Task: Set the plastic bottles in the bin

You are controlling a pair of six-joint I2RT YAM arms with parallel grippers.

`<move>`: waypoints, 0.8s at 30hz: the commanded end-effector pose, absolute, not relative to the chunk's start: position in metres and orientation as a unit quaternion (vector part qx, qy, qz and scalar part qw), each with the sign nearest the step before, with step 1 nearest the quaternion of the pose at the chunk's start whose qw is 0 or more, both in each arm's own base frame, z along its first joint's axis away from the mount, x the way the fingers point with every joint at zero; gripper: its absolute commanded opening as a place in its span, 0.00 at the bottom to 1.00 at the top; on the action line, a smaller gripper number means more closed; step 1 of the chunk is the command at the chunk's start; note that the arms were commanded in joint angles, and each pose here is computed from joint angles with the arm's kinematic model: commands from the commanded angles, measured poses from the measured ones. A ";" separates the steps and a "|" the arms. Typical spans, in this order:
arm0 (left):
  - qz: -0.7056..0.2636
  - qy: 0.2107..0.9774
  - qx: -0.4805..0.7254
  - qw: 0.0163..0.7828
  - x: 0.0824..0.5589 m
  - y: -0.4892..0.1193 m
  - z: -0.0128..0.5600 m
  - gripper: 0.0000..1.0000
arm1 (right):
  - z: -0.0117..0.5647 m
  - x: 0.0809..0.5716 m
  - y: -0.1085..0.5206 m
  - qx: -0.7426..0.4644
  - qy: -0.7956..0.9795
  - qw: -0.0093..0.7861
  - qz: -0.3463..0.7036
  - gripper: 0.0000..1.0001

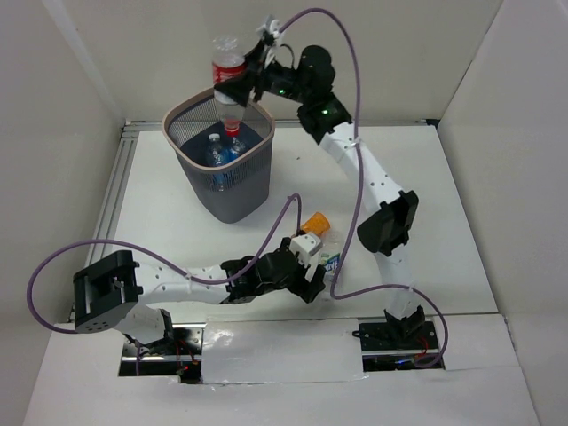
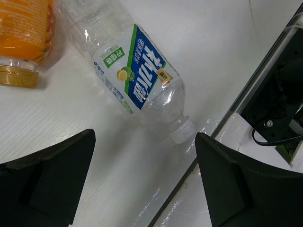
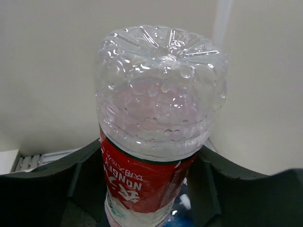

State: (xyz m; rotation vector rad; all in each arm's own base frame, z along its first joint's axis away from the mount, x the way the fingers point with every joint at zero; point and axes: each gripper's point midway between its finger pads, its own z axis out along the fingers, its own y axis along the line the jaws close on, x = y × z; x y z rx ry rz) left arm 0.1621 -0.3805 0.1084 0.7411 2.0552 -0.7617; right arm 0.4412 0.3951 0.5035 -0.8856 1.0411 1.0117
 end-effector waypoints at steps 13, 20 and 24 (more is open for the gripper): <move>-0.271 0.811 0.247 0.455 0.204 -0.429 0.128 0.99 | 0.452 0.506 0.245 -0.267 0.654 0.657 0.264 1.00; -0.226 0.845 0.258 0.410 0.213 -0.458 0.089 0.99 | 0.327 0.464 0.084 -0.174 0.791 0.546 0.214 0.57; -0.186 0.862 0.262 0.392 0.216 -0.452 0.067 0.95 | 0.285 0.424 0.053 -0.133 0.818 0.511 0.229 0.70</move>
